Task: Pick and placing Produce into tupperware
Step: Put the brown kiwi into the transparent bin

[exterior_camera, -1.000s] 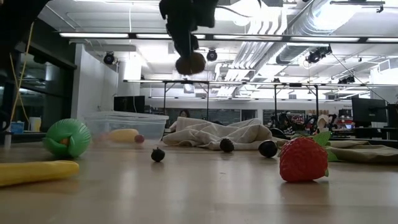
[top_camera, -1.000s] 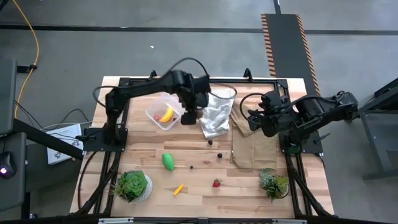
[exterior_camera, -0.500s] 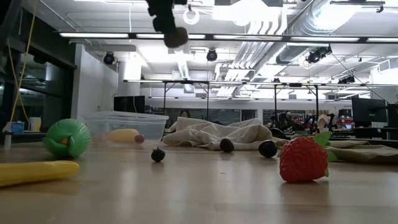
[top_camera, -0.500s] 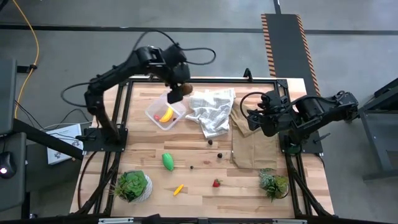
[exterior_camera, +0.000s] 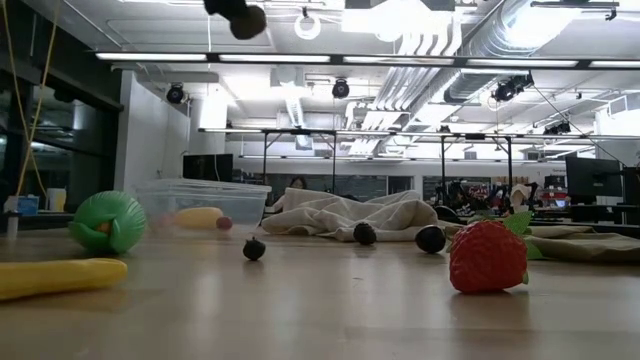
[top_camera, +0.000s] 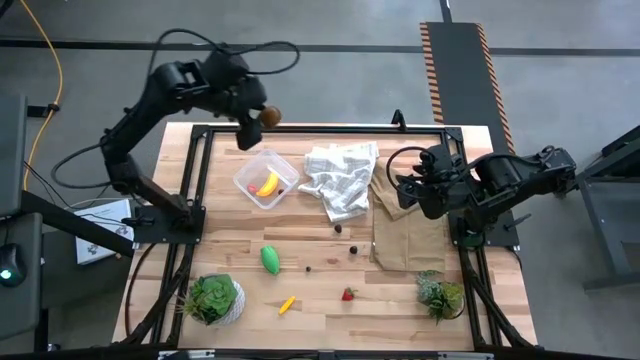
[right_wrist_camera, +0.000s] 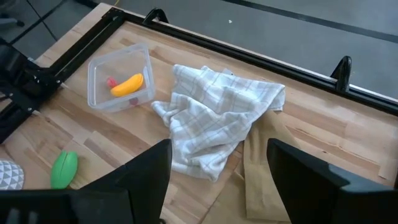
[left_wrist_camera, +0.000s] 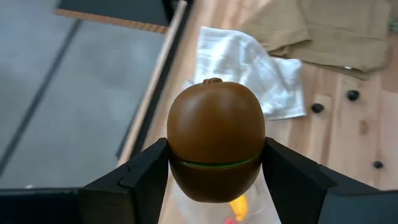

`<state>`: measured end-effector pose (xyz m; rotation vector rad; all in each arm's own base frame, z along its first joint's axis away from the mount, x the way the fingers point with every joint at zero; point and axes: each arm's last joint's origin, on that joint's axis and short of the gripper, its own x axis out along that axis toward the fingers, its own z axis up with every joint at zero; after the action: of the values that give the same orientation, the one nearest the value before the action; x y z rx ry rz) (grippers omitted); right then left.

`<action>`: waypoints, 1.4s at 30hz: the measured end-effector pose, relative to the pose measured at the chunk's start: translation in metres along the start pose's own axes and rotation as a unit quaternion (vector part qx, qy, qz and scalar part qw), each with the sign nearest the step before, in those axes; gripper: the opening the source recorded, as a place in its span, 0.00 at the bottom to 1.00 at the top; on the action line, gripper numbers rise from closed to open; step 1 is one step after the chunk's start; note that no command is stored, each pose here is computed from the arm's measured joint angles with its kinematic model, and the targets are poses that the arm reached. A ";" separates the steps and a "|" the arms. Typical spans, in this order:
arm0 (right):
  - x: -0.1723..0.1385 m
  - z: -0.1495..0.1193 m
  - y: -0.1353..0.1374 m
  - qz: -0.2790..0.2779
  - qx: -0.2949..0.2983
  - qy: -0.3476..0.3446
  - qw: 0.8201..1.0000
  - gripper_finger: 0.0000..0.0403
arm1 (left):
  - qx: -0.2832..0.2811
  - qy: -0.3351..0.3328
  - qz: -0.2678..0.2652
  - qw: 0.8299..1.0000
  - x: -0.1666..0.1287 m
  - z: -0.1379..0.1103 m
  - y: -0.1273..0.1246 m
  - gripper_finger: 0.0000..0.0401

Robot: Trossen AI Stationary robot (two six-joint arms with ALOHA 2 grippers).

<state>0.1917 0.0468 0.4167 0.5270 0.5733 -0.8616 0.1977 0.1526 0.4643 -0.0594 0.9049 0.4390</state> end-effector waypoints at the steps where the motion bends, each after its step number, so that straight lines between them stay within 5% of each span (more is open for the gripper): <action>1: 0.000 0.000 0.000 0.000 0.000 0.000 1.000 0.63 | -0.002 -0.003 0.008 1.000 -0.006 -0.003 0.001 0.56; 12: 0.000 0.000 0.001 0.002 0.012 -0.002 1.000 0.63 | -0.032 -0.002 0.045 0.998 -0.034 -0.035 0.006 0.56; 28: 0.000 0.000 0.000 0.001 0.011 -0.002 1.000 0.63 | -0.065 0.163 0.007 0.984 0.059 -0.081 0.007 0.56; 42: 0.000 0.000 0.001 0.001 0.007 -0.001 1.000 0.63 | -0.116 0.184 -0.025 0.976 0.116 -0.113 0.001 0.56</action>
<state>0.1923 0.0468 0.4168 0.5387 0.5646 -0.8641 0.1752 0.1676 0.3046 -0.3875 1.2096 0.4951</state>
